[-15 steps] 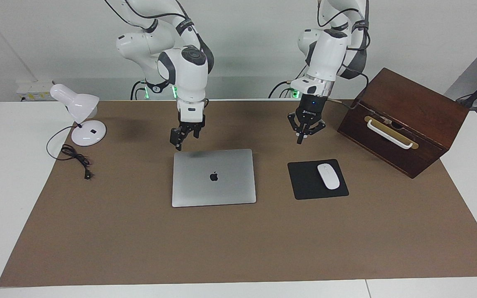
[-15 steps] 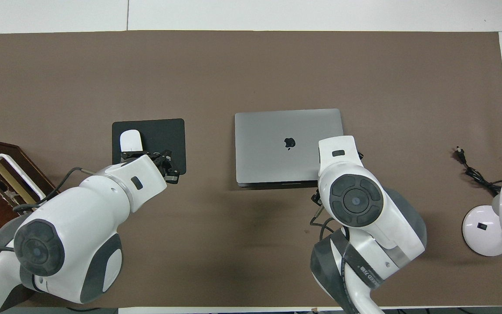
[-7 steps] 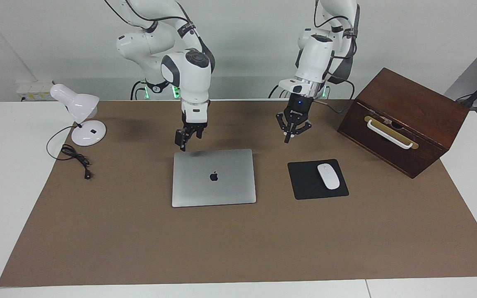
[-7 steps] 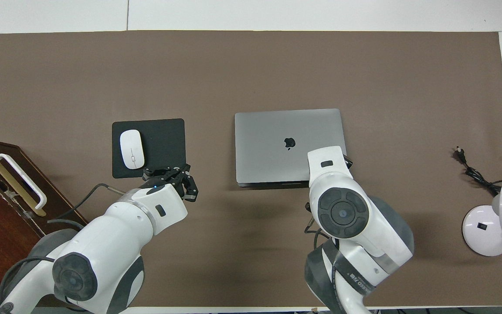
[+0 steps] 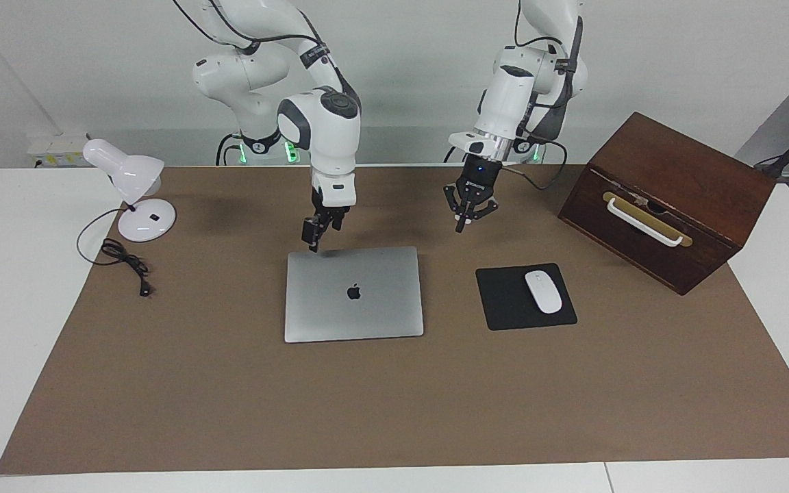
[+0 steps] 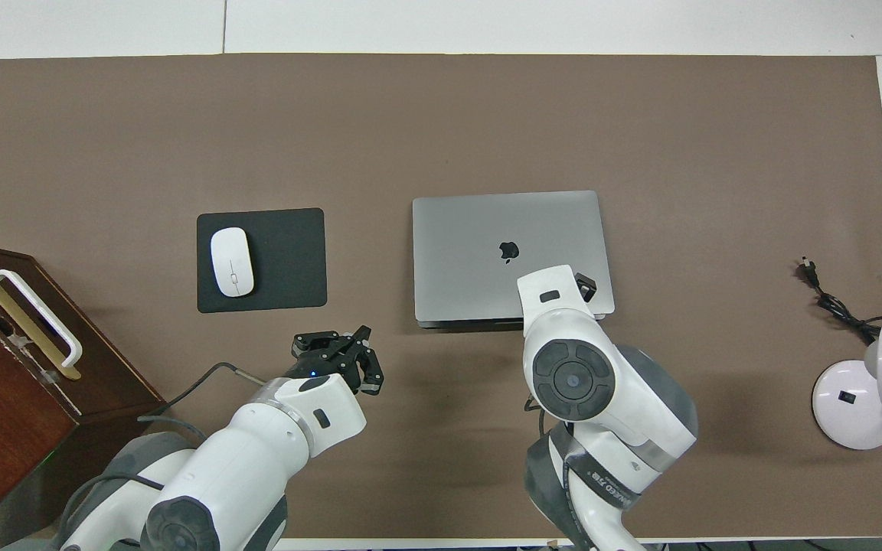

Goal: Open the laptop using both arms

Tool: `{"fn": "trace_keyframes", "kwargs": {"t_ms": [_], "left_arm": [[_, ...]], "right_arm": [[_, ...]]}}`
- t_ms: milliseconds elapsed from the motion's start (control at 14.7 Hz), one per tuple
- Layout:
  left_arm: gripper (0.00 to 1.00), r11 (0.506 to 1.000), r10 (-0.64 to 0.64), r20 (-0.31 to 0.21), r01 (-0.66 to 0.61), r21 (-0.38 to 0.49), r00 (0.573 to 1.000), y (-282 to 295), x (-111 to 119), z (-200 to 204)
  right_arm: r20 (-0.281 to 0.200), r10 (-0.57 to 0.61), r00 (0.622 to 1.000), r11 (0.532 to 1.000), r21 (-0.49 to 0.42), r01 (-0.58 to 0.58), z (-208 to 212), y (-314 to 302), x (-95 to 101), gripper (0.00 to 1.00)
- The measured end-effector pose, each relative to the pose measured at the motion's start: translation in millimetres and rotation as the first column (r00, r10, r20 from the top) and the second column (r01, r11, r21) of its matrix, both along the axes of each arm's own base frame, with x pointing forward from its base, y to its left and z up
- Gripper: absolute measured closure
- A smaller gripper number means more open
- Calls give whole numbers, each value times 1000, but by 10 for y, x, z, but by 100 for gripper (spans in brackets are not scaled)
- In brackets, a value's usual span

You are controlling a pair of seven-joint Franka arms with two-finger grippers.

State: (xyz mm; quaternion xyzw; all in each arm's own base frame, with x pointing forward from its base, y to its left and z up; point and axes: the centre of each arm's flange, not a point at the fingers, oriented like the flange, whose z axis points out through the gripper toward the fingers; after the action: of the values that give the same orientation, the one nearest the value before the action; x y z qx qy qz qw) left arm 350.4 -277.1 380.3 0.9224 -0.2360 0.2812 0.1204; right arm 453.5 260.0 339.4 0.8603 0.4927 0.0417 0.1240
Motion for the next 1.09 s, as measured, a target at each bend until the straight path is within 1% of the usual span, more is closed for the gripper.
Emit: {"fn": "trace_keyframes", "kwargs": {"t_ms": [205,545,818,955,1091], "left_arm": [[99,1000,6,-3,-6,-21,1000,-44,-100,-87],[99,996,19,-1,-19,-86,1000,-222,-259,-297],[99,995,24,-5,-25,-95,1000,-247,-260,-417],[99,994,24,9,-23,-107,1000,-258,-254,-469],[99,994,19,11,-18,-111,1000,-283,-267,-556]], "right_arm": [[-3,8,1000,1000,9,-8,-128,19,26,0],[-4,7,1000,1000,8,-7,-141,14,31,0],[-3,8,1000,1000,6,-8,-140,10,33,0],[7,27,1000,1000,-11,-27,-139,3,38,0],[12,36,999,999,-20,-36,-141,-9,46,0]]}}
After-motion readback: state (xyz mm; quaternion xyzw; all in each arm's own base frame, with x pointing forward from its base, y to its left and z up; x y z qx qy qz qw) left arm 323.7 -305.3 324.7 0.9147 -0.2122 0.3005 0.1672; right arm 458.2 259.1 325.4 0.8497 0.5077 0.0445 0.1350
